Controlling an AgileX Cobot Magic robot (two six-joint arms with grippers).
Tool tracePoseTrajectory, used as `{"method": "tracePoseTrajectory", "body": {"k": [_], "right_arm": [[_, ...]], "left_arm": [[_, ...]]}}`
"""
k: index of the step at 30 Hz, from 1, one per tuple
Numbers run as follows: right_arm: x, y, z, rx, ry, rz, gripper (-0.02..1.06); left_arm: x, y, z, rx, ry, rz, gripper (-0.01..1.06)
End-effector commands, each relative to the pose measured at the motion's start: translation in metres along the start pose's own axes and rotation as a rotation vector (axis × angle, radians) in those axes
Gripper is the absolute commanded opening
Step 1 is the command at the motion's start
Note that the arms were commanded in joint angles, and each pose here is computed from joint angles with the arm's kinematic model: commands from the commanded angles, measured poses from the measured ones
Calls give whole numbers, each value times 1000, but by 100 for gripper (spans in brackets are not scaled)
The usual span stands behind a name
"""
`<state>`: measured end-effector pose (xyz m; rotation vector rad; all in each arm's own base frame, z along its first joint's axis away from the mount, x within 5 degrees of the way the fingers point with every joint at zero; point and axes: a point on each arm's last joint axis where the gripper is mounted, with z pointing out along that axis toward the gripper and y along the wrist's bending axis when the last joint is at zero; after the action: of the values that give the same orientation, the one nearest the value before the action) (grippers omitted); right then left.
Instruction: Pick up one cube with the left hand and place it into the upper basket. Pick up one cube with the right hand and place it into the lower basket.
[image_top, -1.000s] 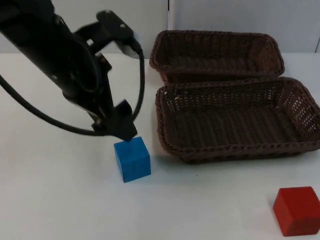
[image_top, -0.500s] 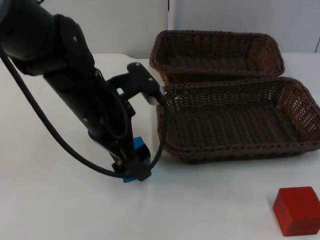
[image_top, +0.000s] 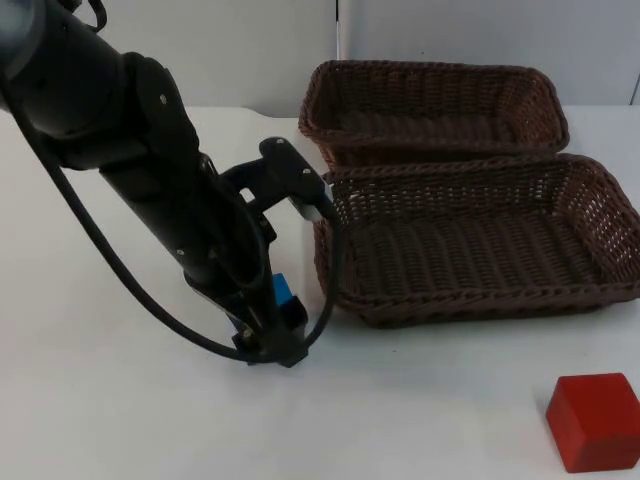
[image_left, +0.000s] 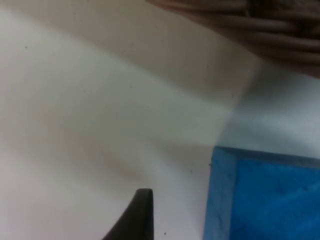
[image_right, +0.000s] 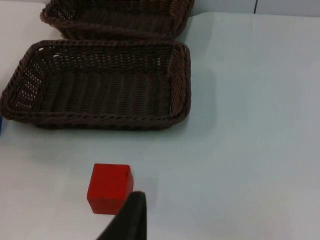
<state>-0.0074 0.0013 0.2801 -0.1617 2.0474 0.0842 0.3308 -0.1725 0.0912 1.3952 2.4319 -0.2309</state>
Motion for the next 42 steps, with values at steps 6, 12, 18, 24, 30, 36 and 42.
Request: {"method": "tracePoseTrajectory", "body": {"k": [6, 12, 18, 24, 30, 36, 42], "right_arm": [[0, 0, 0, 6, -5, 0, 105], [0, 0, 0, 6, -5, 0, 105], [0, 0, 0, 6, -5, 0, 105], [0, 0, 0, 6, -5, 0, 105], [0, 0, 0, 6, -5, 0, 105], [0, 0, 0, 6, -5, 0, 105], [0, 0, 0, 6, -5, 0, 105]], "left_arm": [[-4, 0, -1, -5, -17, -9, 93], [-4, -1, -1, -2, -16, -8, 47], [-8, -6, -23, 38, -13, 19, 0], [-14, -12, -65, 37, -23, 103, 0], [-27, -14, -110, -48, -142, 112, 0], [-30, -15, -126, -83, -188, 94, 0], [-30, -15, -126, -83, -189, 83, 0]]}}
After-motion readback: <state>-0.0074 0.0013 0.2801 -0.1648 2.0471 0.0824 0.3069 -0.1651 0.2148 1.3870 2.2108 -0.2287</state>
